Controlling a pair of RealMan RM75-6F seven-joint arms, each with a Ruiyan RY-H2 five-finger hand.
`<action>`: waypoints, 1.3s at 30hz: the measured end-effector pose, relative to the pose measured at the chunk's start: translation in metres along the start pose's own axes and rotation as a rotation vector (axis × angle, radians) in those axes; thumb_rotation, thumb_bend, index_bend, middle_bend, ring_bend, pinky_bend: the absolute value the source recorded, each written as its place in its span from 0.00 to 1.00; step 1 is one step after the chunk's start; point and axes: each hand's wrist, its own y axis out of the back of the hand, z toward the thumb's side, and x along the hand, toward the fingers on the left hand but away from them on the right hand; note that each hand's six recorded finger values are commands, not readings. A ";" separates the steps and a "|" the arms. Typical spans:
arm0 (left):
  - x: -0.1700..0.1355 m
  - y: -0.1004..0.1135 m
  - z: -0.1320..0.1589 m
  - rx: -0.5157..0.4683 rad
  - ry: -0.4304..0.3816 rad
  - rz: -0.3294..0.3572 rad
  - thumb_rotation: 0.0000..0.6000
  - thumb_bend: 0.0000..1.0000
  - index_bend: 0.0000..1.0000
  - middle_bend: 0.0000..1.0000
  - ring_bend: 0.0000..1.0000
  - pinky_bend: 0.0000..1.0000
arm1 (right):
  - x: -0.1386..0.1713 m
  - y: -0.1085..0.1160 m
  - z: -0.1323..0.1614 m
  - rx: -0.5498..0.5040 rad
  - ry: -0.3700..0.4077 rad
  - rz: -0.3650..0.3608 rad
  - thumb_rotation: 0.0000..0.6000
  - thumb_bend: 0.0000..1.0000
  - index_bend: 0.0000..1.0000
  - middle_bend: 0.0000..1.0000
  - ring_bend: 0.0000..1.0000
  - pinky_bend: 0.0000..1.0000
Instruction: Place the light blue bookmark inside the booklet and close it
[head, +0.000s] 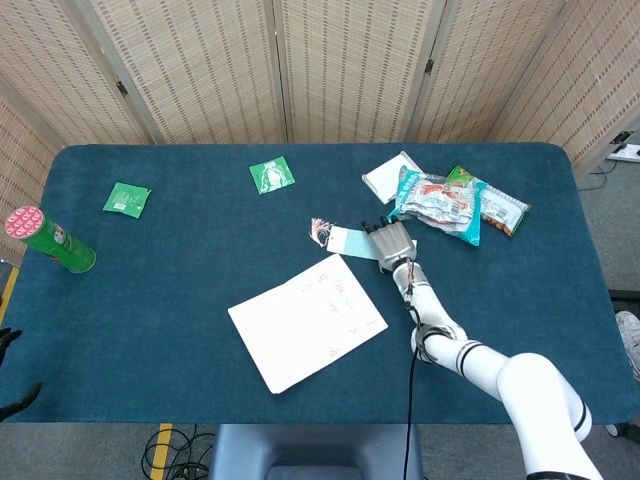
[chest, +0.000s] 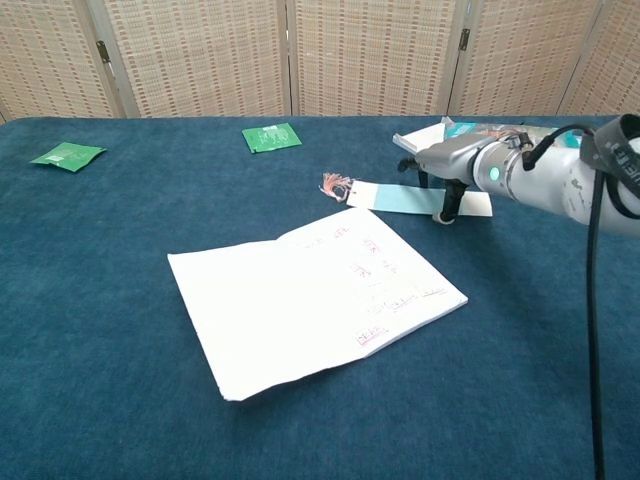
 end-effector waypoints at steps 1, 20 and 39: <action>0.000 0.000 0.000 0.000 0.000 0.001 1.00 0.27 0.19 0.16 0.15 0.20 | 0.001 0.001 0.000 -0.004 0.004 -0.004 1.00 0.30 0.05 0.29 0.11 0.15; 0.003 0.008 0.009 -0.005 -0.028 0.021 1.00 0.27 0.19 0.16 0.15 0.20 | 0.070 0.026 0.004 0.006 0.265 -0.150 1.00 0.30 0.07 0.29 0.11 0.15; 0.001 0.014 0.023 0.008 -0.052 0.030 1.00 0.27 0.19 0.16 0.15 0.20 | 0.157 0.005 0.012 0.174 0.669 -0.285 1.00 0.30 0.10 0.30 0.11 0.15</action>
